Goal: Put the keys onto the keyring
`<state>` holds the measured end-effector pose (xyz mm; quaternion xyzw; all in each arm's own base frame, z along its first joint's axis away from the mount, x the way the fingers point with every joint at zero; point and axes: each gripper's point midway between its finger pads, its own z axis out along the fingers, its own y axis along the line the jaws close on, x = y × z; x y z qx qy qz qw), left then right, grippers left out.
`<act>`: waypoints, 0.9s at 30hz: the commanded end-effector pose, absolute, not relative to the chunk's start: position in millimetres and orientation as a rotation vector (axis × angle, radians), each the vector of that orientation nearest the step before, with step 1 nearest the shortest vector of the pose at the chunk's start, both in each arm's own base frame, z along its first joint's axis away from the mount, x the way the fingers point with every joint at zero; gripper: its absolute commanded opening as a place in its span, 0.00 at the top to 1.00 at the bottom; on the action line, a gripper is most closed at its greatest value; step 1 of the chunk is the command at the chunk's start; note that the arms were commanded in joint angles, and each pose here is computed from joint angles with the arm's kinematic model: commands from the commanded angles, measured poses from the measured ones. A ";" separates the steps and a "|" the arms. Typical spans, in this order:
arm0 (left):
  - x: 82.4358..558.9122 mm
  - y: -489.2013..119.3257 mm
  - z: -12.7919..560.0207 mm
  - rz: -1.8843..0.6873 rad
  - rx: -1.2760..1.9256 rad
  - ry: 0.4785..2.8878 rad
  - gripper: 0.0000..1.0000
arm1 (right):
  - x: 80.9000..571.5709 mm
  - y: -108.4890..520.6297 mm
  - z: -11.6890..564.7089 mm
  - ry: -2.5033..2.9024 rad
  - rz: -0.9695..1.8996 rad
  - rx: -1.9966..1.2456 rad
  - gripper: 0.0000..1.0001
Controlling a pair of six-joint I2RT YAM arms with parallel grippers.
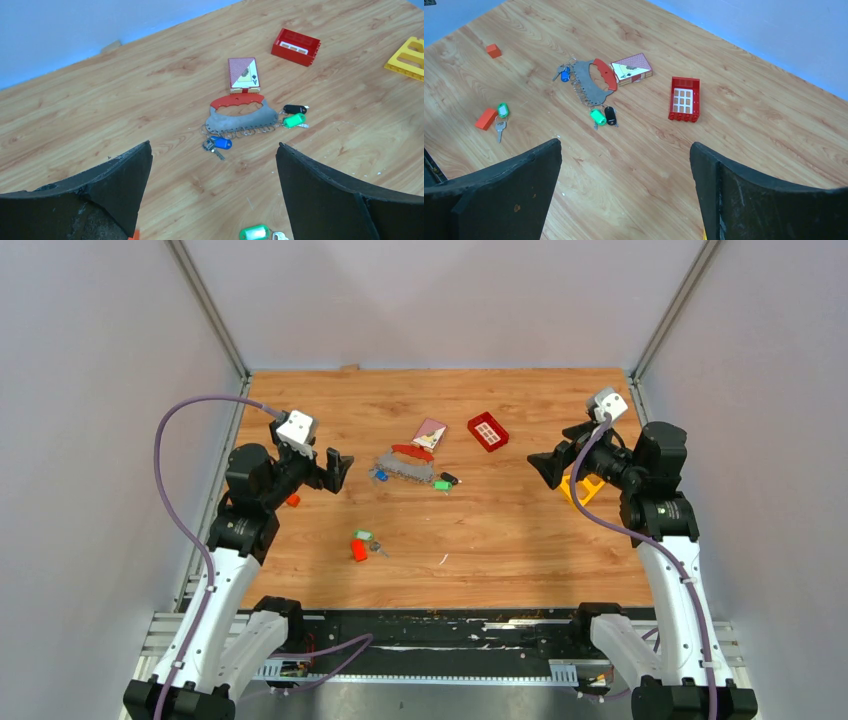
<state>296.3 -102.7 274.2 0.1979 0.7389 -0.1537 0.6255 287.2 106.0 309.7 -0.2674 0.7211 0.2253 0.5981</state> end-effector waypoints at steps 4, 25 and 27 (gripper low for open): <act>294.9 -105.3 292.6 -0.364 0.456 1.633 0.00 | 283.8 107.6 315.4 1.640 0.512 -0.647 0.00; 349.7 -145.7 186.2 -0.270 0.751 2.039 0.09 | 289.7 103.3 308.0 1.641 0.479 -0.633 0.00; 364.5 -152.7 167.3 -0.282 0.749 2.106 0.15 | 289.9 104.5 305.7 1.636 0.487 -0.640 0.00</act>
